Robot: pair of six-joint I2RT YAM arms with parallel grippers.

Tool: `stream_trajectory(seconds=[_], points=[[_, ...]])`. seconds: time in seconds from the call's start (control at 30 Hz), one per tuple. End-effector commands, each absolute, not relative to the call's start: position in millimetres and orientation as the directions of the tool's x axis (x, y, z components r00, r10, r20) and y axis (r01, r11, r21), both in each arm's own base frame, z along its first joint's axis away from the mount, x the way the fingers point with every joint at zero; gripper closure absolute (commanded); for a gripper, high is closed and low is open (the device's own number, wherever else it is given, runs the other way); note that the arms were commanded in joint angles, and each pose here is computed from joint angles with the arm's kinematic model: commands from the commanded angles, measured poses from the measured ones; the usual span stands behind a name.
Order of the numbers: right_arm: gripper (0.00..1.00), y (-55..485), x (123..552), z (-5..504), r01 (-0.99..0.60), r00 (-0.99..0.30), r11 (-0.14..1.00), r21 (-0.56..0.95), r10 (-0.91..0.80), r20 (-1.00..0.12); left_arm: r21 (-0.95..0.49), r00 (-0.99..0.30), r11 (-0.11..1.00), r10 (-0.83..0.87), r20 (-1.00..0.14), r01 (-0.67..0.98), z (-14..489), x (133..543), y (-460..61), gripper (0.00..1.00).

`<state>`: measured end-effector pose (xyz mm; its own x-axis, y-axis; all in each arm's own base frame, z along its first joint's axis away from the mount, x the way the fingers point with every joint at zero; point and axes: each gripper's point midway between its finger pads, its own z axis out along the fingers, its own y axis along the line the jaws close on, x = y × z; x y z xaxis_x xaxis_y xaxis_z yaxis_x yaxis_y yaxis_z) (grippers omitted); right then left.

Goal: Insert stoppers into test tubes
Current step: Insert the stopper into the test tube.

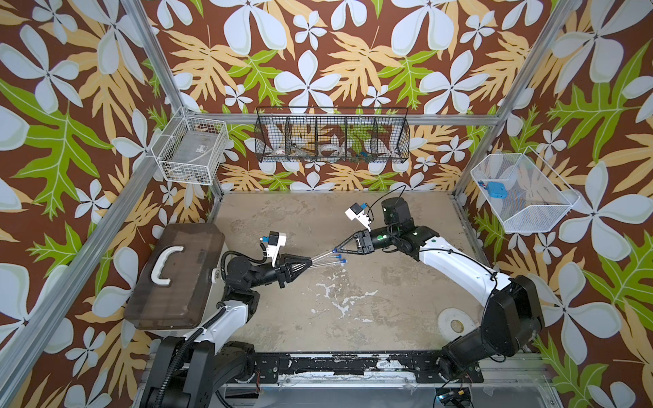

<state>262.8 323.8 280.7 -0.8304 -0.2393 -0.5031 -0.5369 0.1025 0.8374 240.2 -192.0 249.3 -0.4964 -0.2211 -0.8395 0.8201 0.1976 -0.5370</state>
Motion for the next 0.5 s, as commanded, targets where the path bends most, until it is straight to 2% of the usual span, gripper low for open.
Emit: stream_trajectory(seconds=[0.0, 0.27, 0.47], points=[[0.81, 317, 255, 293, -0.554, -0.812, 0.047, 0.831, -0.251, -0.527, -0.501, -0.461, 0.199, -0.219, -0.86, 0.842, 254, 240, -193, 1.0], [0.76, 309, 254, 300, -0.567, -0.807, 0.05, 0.822, -0.23, -0.543, -0.506, -0.467, 0.204, -0.212, -0.858, 0.838, 251, 241, -193, 1.0], [0.75, 295, 268, 286, -0.539, -0.836, 0.11, 0.835, -0.187, -0.515, -0.505, -0.466, 0.2, -0.211, -0.859, 0.84, 252, 240, -194, 1.0]])
